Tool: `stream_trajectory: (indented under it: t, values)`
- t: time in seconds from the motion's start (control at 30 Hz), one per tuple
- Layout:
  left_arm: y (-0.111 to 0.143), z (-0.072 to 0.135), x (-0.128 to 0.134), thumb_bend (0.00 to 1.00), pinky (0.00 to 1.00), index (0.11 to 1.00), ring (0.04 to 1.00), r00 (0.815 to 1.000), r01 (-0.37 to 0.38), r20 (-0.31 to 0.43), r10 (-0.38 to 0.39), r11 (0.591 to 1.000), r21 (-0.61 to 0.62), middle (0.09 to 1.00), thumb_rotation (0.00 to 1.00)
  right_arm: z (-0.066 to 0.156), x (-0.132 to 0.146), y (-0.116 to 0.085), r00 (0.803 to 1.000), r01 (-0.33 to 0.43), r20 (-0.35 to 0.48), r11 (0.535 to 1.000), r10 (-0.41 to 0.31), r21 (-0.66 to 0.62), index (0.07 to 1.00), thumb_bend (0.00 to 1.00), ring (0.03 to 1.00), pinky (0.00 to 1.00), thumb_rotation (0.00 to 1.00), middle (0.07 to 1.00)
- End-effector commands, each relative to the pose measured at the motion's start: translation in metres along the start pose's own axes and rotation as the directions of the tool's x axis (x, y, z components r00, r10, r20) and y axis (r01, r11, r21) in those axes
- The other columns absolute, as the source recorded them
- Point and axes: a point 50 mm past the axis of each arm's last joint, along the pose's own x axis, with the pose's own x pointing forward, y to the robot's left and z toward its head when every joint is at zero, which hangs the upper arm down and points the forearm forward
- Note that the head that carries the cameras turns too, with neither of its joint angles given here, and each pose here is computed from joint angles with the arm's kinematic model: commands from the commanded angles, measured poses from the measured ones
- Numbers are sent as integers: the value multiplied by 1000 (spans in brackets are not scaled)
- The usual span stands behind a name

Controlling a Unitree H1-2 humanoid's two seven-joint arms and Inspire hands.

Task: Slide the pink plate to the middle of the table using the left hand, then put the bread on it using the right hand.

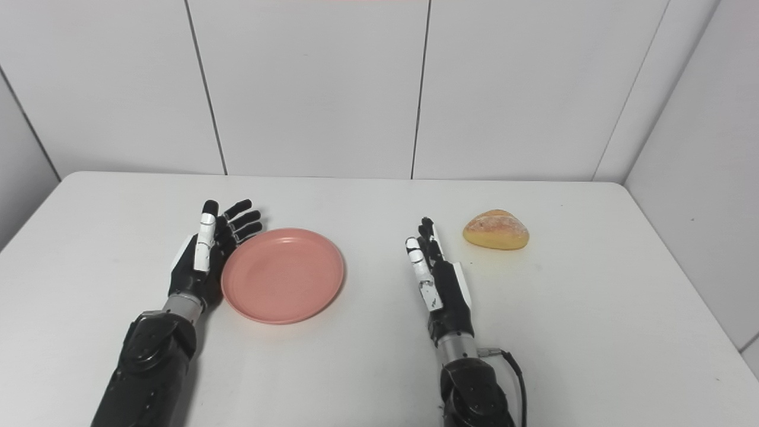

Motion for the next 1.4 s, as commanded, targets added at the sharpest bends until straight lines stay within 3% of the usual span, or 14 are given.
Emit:
stream_trajectory:
  t: [0.0, 0.4, 0.9, 1.37]
  values:
    - [-11, 22, 10, 770, 856, 803, 836, 997, 30, 69, -31, 999, 19, 821, 1000, 22, 17, 8, 996, -16, 88, 1000, 15, 13, 1000, 668, 1000, 1000, 887, 1000]
    - [-37, 16, 0, 762, 917, 829, 858, 995, 85, 47, -85, 996, -6, 843, 1000, 22, 17, 6, 996, -15, 85, 1000, 13, 18, 1000, 644, 1000, 1000, 882, 1000]
    - [-62, 9, -4, 759, 877, 833, 861, 991, 103, 84, -101, 995, -13, 847, 1000, 22, 15, 4, 997, -15, 76, 1000, 16, -2, 998, 700, 1000, 1000, 891, 1000]
    - [-79, 2, -18, 776, 1000, 889, 961, 989, 137, 59, -134, 990, -38, 920, 1000, 23, 14, 4, 997, -20, 75, 1000, 21, -2, 999, 686, 1000, 1000, 886, 1000]
